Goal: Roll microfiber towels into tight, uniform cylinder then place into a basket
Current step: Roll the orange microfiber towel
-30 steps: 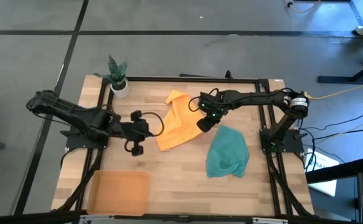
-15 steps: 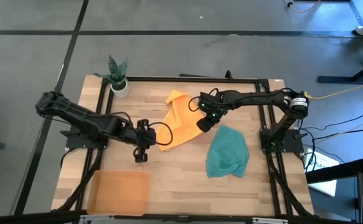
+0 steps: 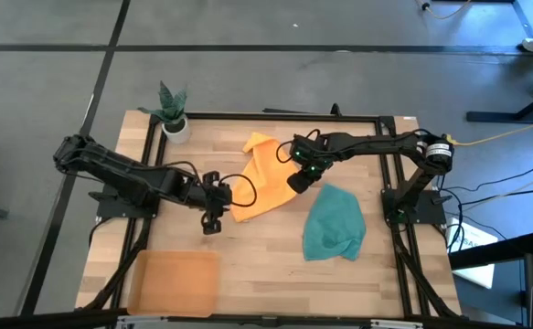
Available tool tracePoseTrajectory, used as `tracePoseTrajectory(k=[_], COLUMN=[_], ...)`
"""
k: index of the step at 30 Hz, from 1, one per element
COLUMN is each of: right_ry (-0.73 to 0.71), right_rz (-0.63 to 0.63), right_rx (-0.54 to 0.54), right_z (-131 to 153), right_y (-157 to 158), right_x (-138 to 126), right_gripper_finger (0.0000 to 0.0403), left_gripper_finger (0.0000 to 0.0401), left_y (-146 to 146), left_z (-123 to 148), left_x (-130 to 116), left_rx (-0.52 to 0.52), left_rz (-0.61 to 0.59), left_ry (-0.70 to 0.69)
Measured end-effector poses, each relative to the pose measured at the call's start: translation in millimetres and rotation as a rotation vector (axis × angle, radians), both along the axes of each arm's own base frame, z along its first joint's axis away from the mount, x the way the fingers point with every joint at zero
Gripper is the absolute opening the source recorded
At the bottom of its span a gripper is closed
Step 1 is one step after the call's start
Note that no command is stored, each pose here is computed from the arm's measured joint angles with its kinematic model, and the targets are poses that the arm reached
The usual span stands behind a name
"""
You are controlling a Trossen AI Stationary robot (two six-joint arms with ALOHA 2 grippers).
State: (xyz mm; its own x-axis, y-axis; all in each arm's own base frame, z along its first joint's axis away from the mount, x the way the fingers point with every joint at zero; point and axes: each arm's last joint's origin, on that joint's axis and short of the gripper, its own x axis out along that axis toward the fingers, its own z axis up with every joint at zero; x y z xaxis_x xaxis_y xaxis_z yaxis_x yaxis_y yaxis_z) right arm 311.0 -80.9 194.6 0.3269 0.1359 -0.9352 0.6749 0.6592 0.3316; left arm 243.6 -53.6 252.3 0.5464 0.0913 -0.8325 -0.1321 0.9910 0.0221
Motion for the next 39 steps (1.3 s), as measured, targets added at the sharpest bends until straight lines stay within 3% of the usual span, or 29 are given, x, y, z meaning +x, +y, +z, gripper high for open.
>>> tracePoseTrajectory(k=[6,12,20,26,32,39], right_ry=[-0.001,-0.013,-0.020,-0.025,-0.027,-0.028], right_rz=[-0.020,-0.018,-0.006,0.012,0.013,0.013], right_rx=[0.007,0.012,0.015,0.009,0.008,0.009], right_z=[0,0,1,1,1,1], right_y=[0,0,0,0,1,1], right_x=[0,1,2,2,2,2], right_gripper_finger=[0.0000,0.0000,0.0001,0.0001,0.0001,0.0002], left_gripper_finger=[0.0082,0.0083,0.0084,0.0084,0.0084,0.0084], left_y=[-10,-13,-22,-21,-19,-17], left_z=[-18,-46,-84,-101,-101,-107], left_x=[18,31,51,56,56,58], left_rx=[0.100,0.133,0.033,0.092,0.143,0.102], left_rz=[-0.182,-0.210,-0.257,-0.233,-0.190,-0.161], left_ry=[0.026,0.135,0.195,0.236,0.230,0.252])
